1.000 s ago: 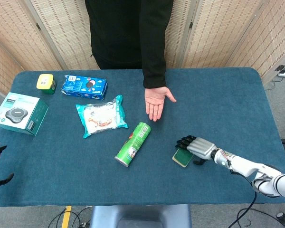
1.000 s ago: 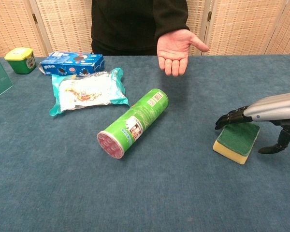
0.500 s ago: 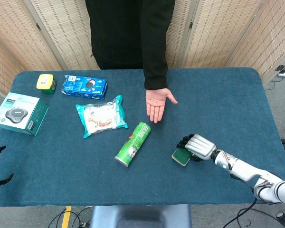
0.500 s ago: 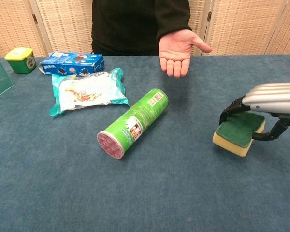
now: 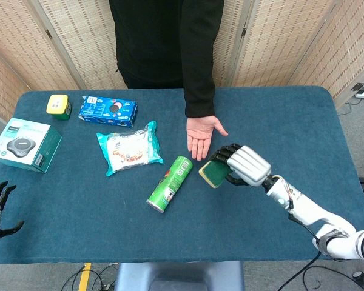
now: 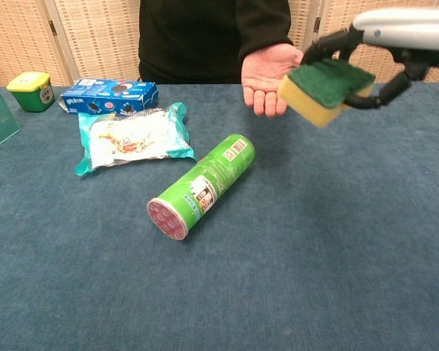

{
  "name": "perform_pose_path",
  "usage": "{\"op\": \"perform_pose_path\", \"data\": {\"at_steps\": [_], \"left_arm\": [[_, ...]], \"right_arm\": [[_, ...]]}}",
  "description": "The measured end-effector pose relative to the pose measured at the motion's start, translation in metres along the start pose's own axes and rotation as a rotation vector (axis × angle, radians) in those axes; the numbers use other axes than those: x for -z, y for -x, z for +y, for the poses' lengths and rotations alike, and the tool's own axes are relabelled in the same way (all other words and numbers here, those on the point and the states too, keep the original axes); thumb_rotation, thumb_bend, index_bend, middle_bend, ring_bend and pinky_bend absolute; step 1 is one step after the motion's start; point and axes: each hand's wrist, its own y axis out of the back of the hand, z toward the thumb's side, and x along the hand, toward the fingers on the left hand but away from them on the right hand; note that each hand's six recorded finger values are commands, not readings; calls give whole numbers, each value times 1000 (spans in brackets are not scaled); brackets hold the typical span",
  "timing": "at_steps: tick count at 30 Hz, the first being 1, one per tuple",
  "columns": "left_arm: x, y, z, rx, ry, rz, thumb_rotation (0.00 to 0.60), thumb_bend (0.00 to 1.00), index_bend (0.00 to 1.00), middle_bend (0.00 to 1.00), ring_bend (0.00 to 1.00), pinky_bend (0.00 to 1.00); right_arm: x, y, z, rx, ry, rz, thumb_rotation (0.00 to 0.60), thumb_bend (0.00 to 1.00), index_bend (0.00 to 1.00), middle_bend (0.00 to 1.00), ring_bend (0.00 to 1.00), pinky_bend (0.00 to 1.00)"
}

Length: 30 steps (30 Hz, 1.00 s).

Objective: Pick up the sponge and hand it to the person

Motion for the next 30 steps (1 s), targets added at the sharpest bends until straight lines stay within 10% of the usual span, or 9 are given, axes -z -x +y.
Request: {"op": "perform_pose_path", "data": {"at_steps": [13, 23, 30], "left_arm": [[8, 8, 10, -4, 53, -14, 600, 262, 153, 89, 65, 248], [10, 9, 13, -1, 64, -28, 600, 262, 153, 89, 64, 248], [9, 10, 12, -2, 57, -29, 600, 262, 153, 90, 65, 248]], "right_arm": [[-13, 66, 20, 66, -221, -101, 600, 395, 495, 324, 217, 162], [-3, 78, 0, -60, -245, -222, 600, 244, 14, 3, 0, 0], [-5, 66, 0, -165, -227, -256, 600, 183, 0, 0, 0, 0]]}}
